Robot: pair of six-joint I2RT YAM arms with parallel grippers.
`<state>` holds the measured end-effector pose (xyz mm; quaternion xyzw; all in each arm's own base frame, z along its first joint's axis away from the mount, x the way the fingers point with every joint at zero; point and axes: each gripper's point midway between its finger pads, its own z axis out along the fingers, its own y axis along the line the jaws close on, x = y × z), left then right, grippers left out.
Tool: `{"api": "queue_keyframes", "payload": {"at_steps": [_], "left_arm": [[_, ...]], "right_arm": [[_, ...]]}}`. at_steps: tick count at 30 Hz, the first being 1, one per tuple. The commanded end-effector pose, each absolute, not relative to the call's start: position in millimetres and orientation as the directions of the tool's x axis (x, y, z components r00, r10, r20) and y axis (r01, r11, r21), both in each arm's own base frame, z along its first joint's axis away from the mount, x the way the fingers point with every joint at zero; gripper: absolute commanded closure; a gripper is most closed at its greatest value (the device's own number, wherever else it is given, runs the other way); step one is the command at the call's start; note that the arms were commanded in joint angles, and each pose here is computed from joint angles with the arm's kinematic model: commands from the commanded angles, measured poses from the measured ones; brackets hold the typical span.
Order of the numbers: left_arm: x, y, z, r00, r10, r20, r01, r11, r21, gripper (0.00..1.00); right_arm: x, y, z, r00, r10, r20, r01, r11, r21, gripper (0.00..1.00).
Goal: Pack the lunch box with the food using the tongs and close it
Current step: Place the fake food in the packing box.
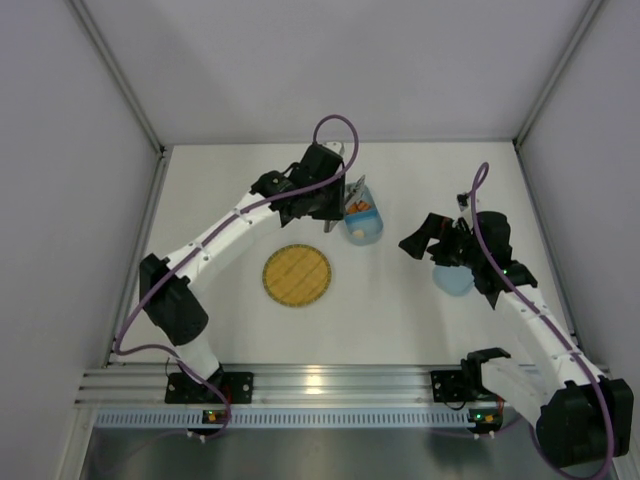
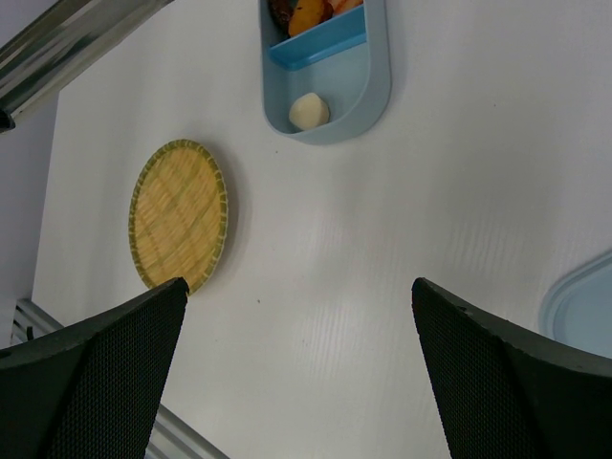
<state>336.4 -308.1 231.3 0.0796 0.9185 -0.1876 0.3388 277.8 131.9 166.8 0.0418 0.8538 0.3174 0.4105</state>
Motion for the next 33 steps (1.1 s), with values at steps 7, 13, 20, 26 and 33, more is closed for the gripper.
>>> {"api": "queue_keyframes", "payload": {"at_steps": [7, 13, 20, 26, 33], "left_arm": [[373, -326, 247, -0.69, -0.029, -0.723, 0.303, 0.896, -0.326, 0.76], [380, -332, 242, -0.684, -0.025, -0.729, 0.319, 0.889, -0.329, 0.73], [384, -334, 237, -0.679, -0.017, -0.734, 0.324, 0.89, -0.321, 0.71], [385, -334, 233, -0.683, -0.015, -0.73, 0.322, 0.891, -0.32, 0.67], [382, -330, 234, -0.68, -0.016, -0.733, 0.322, 0.891, -0.318, 0.61]], "right_arm": [[289, 138, 197, -0.6, 0.314, -0.736, -0.27, 0.787, 0.555, 0.01], [288, 139, 196, -0.602, 0.312, -0.735, -0.27, 0.787, 0.555, 0.01], [289, 139, 197, -0.599, 0.314, -0.736, -0.272, 0.785, 0.556, 0.01], [288, 139, 196, -0.601, 0.313, -0.735, -0.27, 0.786, 0.556, 0.01], [289, 139, 196, -0.601, 0.312, -0.736, -0.272, 0.786, 0.556, 0.01]]}}
